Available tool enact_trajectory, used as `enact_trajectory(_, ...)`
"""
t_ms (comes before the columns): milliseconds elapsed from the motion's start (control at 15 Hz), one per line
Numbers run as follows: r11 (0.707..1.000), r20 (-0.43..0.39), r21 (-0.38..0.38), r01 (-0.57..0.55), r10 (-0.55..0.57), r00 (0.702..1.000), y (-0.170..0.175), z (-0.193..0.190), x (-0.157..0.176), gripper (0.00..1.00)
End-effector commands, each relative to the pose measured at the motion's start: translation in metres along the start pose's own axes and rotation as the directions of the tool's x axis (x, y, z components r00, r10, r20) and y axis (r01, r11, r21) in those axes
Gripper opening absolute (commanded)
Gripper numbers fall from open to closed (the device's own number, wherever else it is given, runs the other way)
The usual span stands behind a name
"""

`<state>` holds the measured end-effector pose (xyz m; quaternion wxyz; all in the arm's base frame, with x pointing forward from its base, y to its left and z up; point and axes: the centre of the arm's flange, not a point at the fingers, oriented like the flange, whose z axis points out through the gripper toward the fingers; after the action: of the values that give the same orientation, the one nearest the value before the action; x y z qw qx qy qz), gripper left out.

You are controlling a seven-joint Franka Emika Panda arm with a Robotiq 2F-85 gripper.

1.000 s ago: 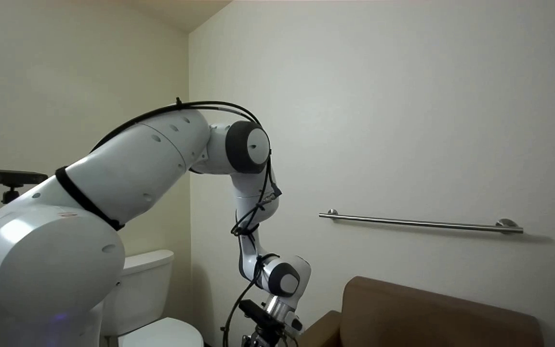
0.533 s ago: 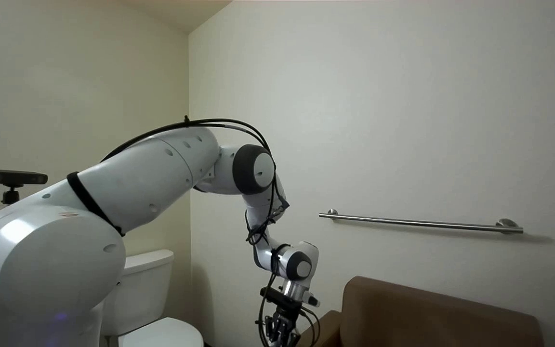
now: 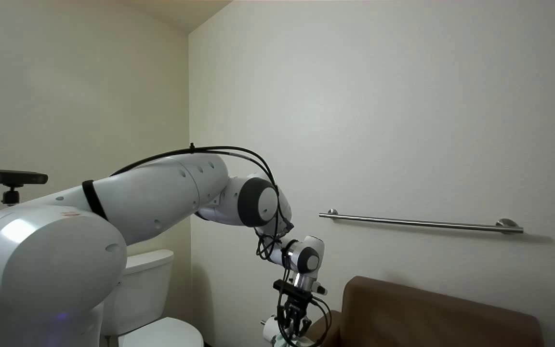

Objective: Move the towel back and forth on the sofa left arm

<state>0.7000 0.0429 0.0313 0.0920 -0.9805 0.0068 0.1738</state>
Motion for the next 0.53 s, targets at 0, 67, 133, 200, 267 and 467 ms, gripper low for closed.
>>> enact_trajectory(0,1.0,-0.016,-0.015,0.026,-0.026,1.0,0.011,-0.016,0.043,0.09)
enact_trajectory(67,1.0,-0.026,-0.01,0.025,-0.025,0.999,0.013,-0.021,0.046,0.09)
enact_trajectory(133,1.0,-0.035,0.0,0.028,-0.028,0.999,0.015,-0.026,0.046,0.09)
enact_trajectory(200,0.999,-0.044,0.001,0.033,-0.033,0.998,0.015,-0.028,0.046,0.09)
enact_trajectory(267,0.999,-0.05,0.004,0.043,-0.043,0.998,0.015,-0.03,0.043,0.09)
enact_trajectory(467,0.994,-0.029,0.036,0.1,-0.099,0.995,0.012,-0.023,0.028,0.09)
